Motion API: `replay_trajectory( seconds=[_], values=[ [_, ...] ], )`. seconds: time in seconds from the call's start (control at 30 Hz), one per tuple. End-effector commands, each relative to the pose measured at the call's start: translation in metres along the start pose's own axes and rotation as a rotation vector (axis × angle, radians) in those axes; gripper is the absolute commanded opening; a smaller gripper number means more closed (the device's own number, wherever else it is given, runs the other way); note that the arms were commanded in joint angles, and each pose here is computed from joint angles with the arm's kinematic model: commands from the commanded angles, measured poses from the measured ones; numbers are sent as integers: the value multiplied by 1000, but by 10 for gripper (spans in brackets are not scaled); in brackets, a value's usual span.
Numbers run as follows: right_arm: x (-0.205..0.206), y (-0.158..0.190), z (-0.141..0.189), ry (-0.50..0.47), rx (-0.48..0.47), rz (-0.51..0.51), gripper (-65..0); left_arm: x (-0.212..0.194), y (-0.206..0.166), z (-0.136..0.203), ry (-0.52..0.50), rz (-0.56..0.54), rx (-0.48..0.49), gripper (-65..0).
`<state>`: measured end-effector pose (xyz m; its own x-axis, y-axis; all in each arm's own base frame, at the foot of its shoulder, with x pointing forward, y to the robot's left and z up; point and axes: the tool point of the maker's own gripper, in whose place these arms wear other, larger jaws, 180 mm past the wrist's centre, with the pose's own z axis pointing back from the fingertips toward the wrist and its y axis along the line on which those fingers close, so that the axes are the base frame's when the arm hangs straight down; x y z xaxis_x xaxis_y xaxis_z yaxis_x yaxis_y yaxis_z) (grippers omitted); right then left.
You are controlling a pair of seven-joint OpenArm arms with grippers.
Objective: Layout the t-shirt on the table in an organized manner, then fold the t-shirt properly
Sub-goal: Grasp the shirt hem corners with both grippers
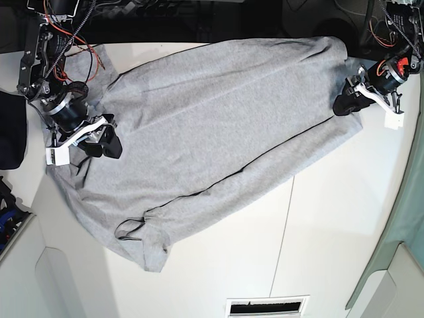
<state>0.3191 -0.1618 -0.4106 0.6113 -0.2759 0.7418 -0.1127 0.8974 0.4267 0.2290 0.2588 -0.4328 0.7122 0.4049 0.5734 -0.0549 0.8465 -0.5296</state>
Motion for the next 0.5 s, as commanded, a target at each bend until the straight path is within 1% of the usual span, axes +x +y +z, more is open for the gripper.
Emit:
replay_trajectory(
  seconds=[0.0,0.13,0.23,0.3,0.4,0.47],
  values=[
    [21,3,1,-65,14,8,-327,21,-3,2,-49,-31,-10,-345],
    [21,3,1,-64,14,8,-327,31,-4,-2,-58,-53,-4,-345],
    [21,2,1,-64,14,8,-327,30,1,-2,-50,-46,26,-345],
    [21,3,1,-65,14,8,-327,28,5,-2,-33,-65,47,-345],
    [21,3,1,-65,14,8,-327,31,6,-2,-51,-70,50,-345],
    [21,3,1,-64,14,8,-327,34,6,-2,-68,-74,53,-370]
  ],
)
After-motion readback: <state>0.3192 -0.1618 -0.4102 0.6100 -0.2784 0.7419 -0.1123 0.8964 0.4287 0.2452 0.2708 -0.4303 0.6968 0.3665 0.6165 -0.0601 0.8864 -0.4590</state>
